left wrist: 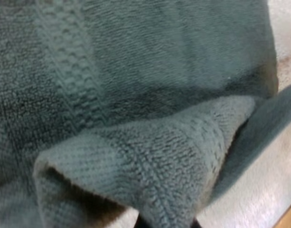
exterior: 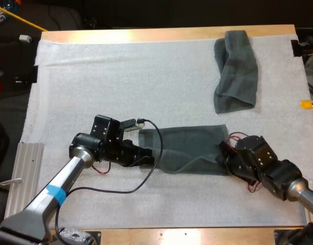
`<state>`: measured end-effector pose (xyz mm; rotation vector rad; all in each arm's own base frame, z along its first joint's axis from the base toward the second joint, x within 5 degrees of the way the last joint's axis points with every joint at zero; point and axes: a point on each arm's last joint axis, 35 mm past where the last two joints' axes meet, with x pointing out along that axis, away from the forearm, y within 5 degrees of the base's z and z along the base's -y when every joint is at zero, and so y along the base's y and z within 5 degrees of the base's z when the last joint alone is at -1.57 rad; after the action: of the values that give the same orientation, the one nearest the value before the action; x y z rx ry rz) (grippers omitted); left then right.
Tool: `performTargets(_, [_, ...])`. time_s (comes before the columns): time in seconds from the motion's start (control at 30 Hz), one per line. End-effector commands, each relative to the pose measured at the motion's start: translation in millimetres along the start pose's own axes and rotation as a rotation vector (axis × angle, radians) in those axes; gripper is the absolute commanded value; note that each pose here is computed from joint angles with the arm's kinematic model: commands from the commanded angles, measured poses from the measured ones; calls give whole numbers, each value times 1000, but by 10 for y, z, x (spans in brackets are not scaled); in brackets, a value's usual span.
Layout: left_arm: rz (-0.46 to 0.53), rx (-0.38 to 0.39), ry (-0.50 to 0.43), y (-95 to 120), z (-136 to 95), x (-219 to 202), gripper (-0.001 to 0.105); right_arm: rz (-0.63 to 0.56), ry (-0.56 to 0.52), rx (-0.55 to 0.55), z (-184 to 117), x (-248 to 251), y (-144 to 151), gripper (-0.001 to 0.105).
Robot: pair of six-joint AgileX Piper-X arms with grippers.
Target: Pick towel from pile, fold and stack
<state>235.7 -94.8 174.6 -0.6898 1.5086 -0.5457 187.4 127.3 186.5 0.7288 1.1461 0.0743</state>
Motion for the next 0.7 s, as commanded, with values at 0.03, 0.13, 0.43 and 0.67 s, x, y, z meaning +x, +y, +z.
performTargets(0.03, [-16,-13,5,40,42,39,0,16,-36,26,73,35,11,0])
performTargets(0.13, [-16,-22,5,79,84,90,0,17,-53,44,134,86,-8,0])
performTargets(0.43, [38,-57,-69,125,190,156,0,42,-114,82,289,152,-37,0])
performTargets(0.67, [53,-30,-119,113,236,152,0,48,-151,81,327,250,-28,0])
